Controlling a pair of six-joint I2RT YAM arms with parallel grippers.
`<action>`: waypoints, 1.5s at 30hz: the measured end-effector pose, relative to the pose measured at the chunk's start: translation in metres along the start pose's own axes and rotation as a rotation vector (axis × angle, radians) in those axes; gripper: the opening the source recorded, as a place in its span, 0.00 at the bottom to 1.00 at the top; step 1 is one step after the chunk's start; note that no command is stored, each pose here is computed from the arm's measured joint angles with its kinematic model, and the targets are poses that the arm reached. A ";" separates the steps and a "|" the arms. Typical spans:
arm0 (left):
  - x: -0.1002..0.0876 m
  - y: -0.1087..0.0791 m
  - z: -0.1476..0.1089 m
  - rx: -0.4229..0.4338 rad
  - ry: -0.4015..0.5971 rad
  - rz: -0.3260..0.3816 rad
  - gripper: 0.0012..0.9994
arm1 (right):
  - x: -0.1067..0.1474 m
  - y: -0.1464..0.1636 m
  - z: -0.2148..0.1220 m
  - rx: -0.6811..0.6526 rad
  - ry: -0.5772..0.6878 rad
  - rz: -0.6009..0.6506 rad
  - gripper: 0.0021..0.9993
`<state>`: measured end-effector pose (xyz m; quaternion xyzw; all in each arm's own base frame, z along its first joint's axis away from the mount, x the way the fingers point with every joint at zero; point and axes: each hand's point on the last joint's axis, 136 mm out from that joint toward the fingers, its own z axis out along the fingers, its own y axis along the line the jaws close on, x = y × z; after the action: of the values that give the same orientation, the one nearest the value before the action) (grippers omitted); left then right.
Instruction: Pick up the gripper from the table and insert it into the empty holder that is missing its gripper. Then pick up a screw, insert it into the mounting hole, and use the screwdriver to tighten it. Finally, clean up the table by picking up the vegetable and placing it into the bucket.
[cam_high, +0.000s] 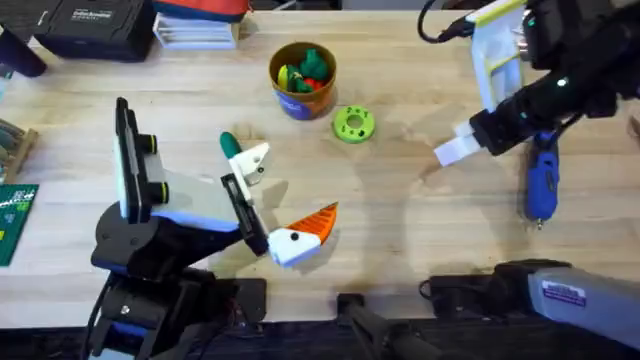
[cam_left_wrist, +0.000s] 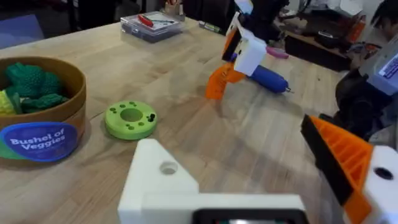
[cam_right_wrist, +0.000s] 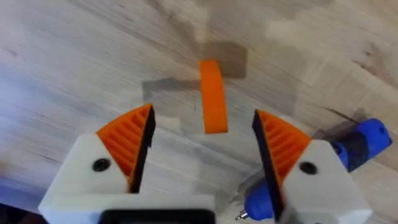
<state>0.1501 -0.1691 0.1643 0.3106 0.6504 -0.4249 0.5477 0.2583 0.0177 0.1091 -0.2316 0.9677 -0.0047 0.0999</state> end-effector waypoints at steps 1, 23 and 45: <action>0.000 0.000 0.000 0.000 0.000 0.000 0.99 | 0.001 0.000 0.003 -0.005 0.010 0.003 0.90; 0.000 0.000 0.000 0.000 0.000 0.000 0.99 | 0.002 0.001 0.017 -0.028 0.058 0.029 0.01; 0.000 0.000 0.000 0.000 0.001 -0.001 0.99 | -0.052 0.091 -0.093 -0.543 -0.424 0.206 0.01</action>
<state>0.1501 -0.1691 0.1642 0.3106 0.6506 -0.4251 0.5473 0.2452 0.1186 0.2052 -0.1466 0.9098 0.3106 0.2332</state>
